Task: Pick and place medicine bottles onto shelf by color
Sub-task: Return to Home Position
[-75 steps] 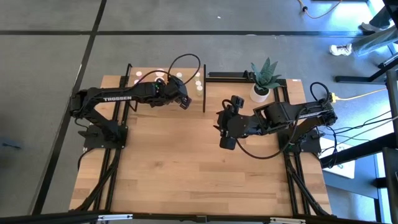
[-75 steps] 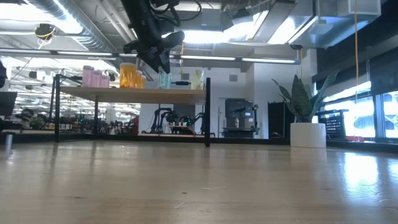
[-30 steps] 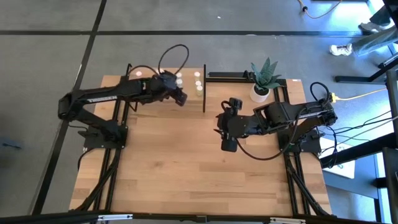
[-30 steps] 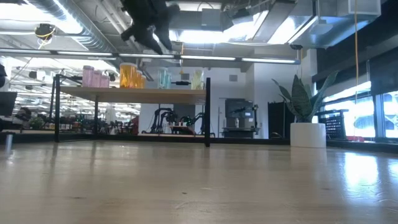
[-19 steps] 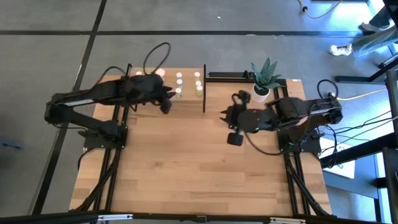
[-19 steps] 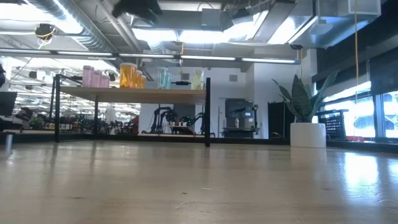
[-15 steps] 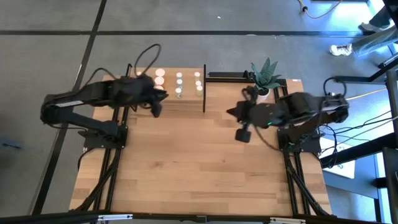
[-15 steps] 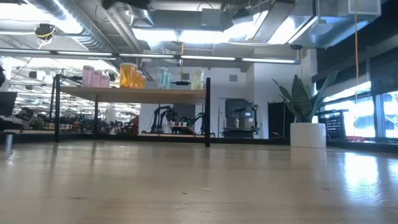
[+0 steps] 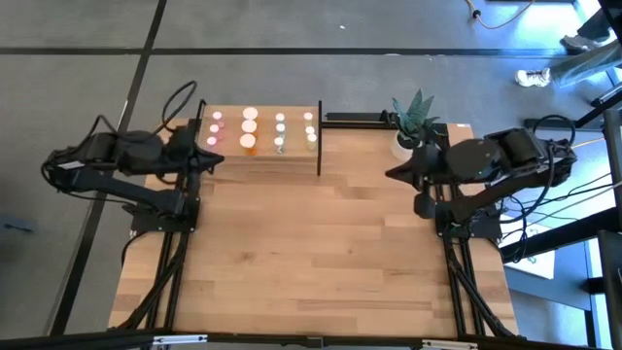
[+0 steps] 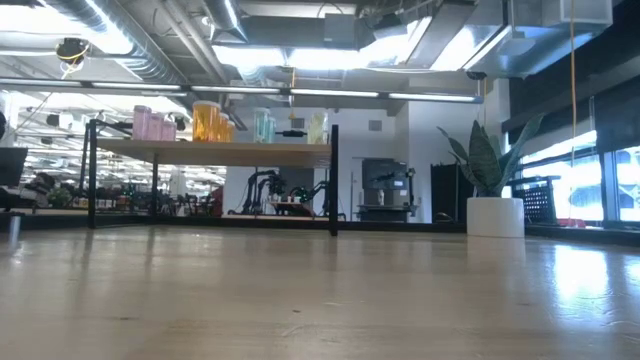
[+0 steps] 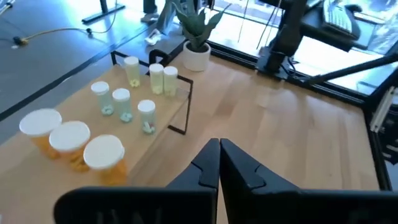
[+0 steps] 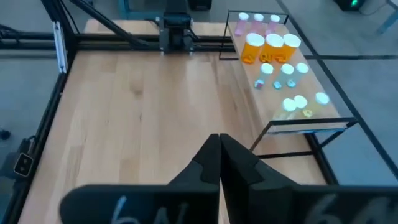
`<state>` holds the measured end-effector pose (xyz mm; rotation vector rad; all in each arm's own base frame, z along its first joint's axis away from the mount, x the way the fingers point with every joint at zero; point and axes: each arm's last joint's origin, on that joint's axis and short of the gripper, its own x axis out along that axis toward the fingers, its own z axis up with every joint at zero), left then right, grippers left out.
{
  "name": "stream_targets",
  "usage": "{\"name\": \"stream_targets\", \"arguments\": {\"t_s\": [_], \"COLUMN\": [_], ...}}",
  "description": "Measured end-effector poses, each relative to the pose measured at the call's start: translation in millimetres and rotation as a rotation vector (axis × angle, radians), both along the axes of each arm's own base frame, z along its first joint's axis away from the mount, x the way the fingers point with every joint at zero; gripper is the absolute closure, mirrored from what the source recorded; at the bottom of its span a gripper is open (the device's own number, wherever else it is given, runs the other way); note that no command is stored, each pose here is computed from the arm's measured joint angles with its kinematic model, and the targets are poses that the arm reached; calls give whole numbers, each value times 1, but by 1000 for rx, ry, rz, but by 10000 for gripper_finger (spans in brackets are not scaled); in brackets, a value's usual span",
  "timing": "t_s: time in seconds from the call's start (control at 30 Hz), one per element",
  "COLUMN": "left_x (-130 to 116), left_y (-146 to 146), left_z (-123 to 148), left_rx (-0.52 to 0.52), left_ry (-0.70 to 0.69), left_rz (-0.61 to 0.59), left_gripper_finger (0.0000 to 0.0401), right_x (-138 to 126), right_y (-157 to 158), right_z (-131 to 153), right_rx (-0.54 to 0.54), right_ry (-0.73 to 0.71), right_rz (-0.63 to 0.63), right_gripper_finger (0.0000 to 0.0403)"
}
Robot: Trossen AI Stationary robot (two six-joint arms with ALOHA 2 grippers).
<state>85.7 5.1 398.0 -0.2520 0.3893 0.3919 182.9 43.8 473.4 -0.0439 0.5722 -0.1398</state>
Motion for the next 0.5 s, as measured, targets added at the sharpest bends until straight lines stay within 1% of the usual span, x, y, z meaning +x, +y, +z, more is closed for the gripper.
{"name": "stream_targets", "arguments": {"t_s": [0.13, 0.2, 0.27, 0.37, 0.5], "left_x": [-17, -24, -28, -33, -36], "left_y": [0, -1, -2, -3, -5], "left_z": [-14, -20, -27, -37, -53], "left_rx": [-17, -17, -9, 18, 38], "left_ry": [-68, -118, -170, -290, -413], "left_rz": [-8, -28, -74, -141, -227], "left_gripper_finger": [400, 400, 400, 401, 401], "right_x": [-16, -23, -30, -40, -54], "right_y": [-4, -5, -5, -6, -9], "right_z": [-19, -28, -40, -58, -82], "right_rx": [69, 125, 153, 181, 210], "right_ry": [-107, -190, -241, -324, -408], "right_rz": [15, 59, 123, 201, 244], "right_gripper_finger": [400, 401, 401, 401, 401]}}
